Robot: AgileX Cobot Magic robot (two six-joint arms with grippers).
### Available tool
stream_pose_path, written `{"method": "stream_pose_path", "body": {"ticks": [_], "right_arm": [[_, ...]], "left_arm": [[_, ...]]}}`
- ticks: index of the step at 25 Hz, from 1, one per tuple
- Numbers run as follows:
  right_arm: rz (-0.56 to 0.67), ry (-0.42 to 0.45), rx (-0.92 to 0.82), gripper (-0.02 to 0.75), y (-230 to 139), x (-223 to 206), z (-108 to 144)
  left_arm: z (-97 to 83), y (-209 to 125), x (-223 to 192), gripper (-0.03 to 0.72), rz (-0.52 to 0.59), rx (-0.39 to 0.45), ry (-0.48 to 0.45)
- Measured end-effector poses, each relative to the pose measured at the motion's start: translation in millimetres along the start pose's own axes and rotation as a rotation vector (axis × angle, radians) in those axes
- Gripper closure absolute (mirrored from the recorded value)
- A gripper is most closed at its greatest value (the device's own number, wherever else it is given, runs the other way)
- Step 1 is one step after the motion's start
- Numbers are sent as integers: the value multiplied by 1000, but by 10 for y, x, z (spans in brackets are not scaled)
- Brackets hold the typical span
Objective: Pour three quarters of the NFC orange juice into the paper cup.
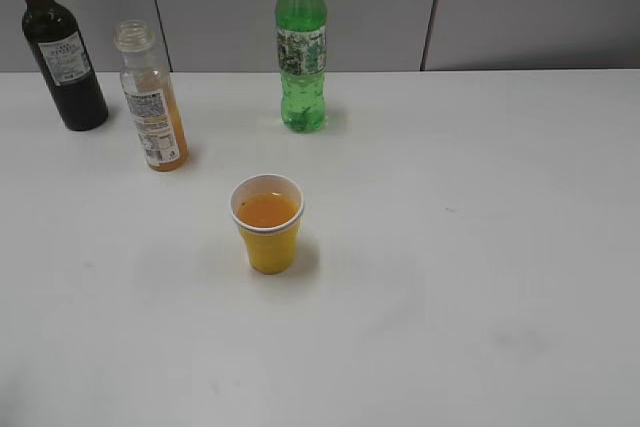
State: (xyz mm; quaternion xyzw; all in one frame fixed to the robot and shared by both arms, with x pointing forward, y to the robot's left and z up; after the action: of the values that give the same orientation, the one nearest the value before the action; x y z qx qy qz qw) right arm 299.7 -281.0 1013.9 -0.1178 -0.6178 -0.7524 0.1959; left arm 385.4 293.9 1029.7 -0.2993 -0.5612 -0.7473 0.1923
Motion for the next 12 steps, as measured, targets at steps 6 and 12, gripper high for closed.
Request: {"method": "stream_pose_path", "body": {"ticks": [6, 12], "right_arm": [[0, 0, 0, 148, 0, 0, 0], [0, 0, 0, 148, 0, 0, 0]], "left_arm": [[-70, -146, 128, 96, -122, 11, 23], [-101, -196, 203, 96, -193, 6, 36]]}}
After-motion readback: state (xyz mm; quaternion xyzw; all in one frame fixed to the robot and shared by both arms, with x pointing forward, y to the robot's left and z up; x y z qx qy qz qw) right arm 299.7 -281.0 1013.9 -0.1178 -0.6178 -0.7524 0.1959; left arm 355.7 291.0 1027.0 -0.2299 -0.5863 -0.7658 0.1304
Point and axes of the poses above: a point on each arm's last joint axis where the gripper is mounted, x pointing back along that axis away from the gripper, z along the wrist's bending axis when the last joint is at zero, y = z × x, the point moved 6 cm from there along -x, pointing out along that axis toward the gripper, and after that the axes turned 14 degrees about -x, right-handed, at the moved point
